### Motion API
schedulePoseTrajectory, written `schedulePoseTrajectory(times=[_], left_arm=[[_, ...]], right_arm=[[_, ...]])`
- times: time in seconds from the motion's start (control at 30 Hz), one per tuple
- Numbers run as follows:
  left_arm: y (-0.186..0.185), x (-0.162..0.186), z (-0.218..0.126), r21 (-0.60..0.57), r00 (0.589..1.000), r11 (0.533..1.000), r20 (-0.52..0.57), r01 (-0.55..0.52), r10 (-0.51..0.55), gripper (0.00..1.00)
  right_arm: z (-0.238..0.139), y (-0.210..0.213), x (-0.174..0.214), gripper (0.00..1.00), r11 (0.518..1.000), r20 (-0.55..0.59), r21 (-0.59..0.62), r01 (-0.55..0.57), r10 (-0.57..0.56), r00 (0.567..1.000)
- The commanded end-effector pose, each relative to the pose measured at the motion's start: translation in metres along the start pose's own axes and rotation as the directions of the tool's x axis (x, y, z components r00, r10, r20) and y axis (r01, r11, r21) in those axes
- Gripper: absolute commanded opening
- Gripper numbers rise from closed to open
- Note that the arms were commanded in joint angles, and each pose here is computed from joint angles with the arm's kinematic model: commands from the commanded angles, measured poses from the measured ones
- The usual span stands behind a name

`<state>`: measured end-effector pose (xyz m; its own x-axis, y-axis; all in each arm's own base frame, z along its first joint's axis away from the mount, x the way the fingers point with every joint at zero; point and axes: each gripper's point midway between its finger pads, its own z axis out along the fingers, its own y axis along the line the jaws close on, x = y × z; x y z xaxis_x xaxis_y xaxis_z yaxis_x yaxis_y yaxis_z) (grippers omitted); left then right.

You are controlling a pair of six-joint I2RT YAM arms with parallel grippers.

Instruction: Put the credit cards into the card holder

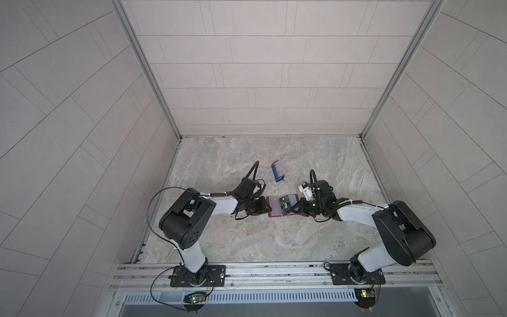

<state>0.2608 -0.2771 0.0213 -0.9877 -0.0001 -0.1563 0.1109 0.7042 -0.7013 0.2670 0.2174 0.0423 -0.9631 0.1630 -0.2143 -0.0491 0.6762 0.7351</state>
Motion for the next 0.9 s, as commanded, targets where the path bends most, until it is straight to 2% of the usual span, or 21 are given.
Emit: schedulePoseTrajectory(times=[0.0, 0.37, 0.87], left_arm=[[0.017, 0.017, 0.003, -0.058, 0.999, 0.998, -0.040, 0.032, -0.035, 0.25], [0.021, 0.020, 0.004, -0.069, 0.998, 0.997, -0.043, 0.046, -0.049, 0.18], [0.020, 0.019, 0.002, -0.070, 0.998, 0.996, -0.036, 0.052, -0.054, 0.18]], right_arm=[[0.004, -0.010, 0.006, 0.00, 1.000, -0.001, 0.025, -0.018, 0.018, 1.000], [0.006, -0.011, 0.002, 0.00, 1.000, 0.029, 0.006, -0.026, 0.026, 0.999], [0.015, -0.015, 0.008, 0.00, 0.999, 0.003, -0.017, -0.048, 0.048, 0.999]])
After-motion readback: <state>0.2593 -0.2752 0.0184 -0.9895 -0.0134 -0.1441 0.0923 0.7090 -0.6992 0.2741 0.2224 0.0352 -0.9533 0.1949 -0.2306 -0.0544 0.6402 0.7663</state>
